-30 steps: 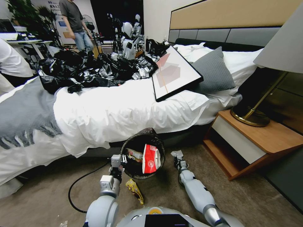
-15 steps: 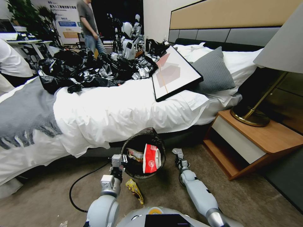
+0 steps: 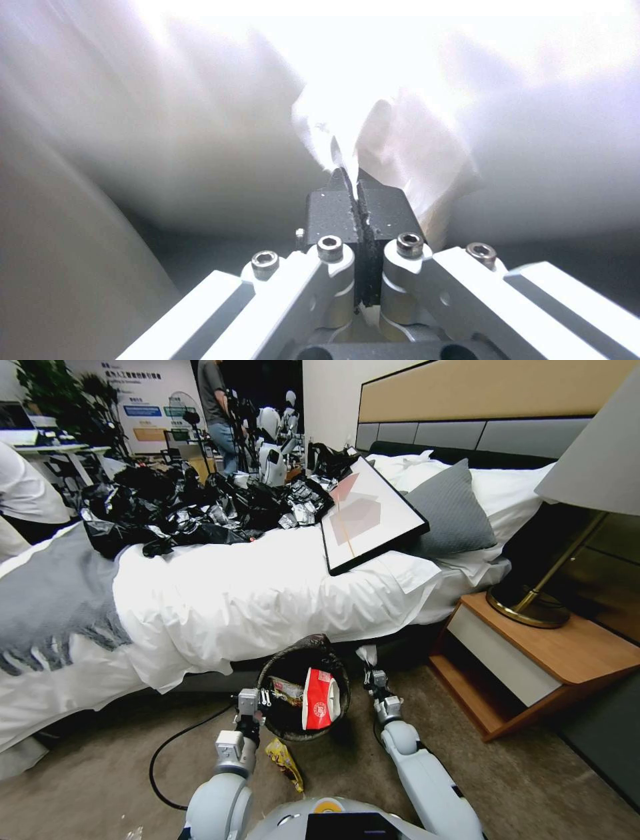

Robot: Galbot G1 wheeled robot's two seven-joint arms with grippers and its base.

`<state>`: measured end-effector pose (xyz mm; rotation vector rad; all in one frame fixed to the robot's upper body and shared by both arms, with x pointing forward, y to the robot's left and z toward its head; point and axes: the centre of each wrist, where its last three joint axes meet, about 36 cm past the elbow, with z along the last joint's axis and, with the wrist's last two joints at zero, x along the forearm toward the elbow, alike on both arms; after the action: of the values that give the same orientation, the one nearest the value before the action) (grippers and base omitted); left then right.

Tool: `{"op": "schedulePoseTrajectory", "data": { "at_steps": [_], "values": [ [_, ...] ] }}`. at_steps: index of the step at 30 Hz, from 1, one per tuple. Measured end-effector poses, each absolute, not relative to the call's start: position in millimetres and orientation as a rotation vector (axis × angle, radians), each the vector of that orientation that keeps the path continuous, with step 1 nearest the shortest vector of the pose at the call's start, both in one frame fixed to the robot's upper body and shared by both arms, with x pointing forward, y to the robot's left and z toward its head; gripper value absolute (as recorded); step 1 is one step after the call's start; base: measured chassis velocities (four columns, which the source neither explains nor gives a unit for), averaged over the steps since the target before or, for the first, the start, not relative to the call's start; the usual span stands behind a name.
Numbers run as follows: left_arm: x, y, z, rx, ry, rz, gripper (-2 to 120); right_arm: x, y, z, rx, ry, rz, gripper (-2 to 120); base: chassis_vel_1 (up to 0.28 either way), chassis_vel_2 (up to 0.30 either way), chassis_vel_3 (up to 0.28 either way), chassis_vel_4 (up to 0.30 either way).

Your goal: Pick up the trash bin, then pick up the garbage from the floor and place it into the trash bin.

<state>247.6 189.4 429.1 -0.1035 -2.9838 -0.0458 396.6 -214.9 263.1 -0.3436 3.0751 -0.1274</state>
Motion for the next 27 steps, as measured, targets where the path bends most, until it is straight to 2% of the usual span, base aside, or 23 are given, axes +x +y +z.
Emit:
{"op": "schedulePoseTrajectory", "data": {
  "at_steps": [3, 4, 7, 8, 9, 15, 27],
  "values": [
    [247, 189, 428, -0.103, -2.979, -0.049, 0, 383, -211, 287, -0.492, 2.947, -0.087, 0, 0.0, 0.0, 0.0, 0.0],
    [247, 189, 427, -0.108, -2.977, -0.048, 0, 371, -200, 323, -0.612, 2.801, -0.038, 0, 0.0, 0.0, 0.0, 0.0],
    [248, 188, 426, -0.112, -2.976, -0.051, 0, 339, -177, 369, -0.797, 2.622, 0.043, 0, 0.0, 0.0, 0.0, 0.0],
    [248, 188, 426, -0.112, -2.976, -0.051, 0, 339, -177, 369, -0.797, 2.622, 0.043, 0, 0.0, 0.0, 0.0, 0.0],
    [249, 187, 425, -0.117, -2.973, -0.051, 0, 319, -169, 379, -0.893, 2.561, 0.058, 0, 0.0, 0.0, 0.0, 0.0],
    [246, 181, 425, -0.125, -2.942, -0.04, 0, 287, -150, 364, -1.081, 2.565, 0.079, 0, 0.0, 0.0, 0.0, 0.0],
    [244, 177, 427, -0.12, -2.931, -0.034, 0, 281, -138, 335, -1.177, 2.621, 0.07, 0, 0.0, 0.0, 0.0, 0.0]
  ]
}}
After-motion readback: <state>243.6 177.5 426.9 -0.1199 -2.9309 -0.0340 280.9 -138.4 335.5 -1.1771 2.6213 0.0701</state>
